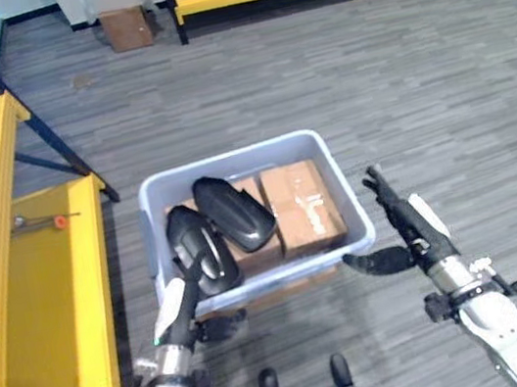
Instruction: Move parts from the plastic box to the shelf.
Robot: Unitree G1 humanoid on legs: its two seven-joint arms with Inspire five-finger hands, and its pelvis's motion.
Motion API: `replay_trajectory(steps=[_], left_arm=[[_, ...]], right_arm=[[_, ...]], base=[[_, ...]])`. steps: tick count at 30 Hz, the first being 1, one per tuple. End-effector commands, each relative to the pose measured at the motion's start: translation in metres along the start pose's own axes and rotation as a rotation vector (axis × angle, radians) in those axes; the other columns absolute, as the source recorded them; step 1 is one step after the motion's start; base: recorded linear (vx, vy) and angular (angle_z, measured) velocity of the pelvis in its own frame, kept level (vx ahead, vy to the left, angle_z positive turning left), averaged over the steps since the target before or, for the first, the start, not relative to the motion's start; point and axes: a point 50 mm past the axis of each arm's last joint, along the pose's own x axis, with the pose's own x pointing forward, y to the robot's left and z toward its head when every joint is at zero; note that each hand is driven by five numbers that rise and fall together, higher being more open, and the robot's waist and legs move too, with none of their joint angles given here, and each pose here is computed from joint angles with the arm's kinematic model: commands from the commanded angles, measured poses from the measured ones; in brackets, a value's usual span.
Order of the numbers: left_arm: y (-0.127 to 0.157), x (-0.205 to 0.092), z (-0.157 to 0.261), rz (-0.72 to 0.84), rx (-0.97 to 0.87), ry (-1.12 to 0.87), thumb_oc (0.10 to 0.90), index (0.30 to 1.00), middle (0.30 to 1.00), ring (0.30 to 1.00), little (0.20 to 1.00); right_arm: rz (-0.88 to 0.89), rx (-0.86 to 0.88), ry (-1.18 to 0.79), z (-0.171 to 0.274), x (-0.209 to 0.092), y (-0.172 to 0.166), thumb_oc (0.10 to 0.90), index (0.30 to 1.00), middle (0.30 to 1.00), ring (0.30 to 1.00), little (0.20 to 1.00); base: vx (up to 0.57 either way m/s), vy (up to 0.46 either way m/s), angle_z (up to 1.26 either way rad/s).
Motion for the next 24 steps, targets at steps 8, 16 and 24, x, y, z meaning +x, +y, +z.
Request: replay_trajectory(steps=[8, 16, 24], left_arm=[[0.026, 0.019, 0.05, 0.095, 0.004, -0.287, 0.9, 1.0, 1.0, 1.0, 1.0], [0.033, 0.025, 0.057, 0.161, 0.012, -0.317, 0.9, 1.0, 1.0, 1.0, 1.0], [0.036, 0.027, 0.059, 0.201, 0.022, -0.324, 0.9, 1.0, 1.0, 1.0, 1.0]], right_arm=[[-0.008, -0.506, -0.592, 0.115, 0.072, -0.013, 0.9, 1.0, 1.0, 1.0, 1.0], [-0.009, -0.795, -0.6, 0.123, 0.096, -0.019, 0.9, 1.0, 1.0, 1.0, 1.0], [0.018, -0.895, -0.557, 0.11, 0.103, -0.013, 0.9, 1.0, 1.0, 1.0, 1.0]], base=[[-0.06, -0.021, 0.17], [-0.05, 0.001, 0.17], [-0.01, 0.0, 0.1]])
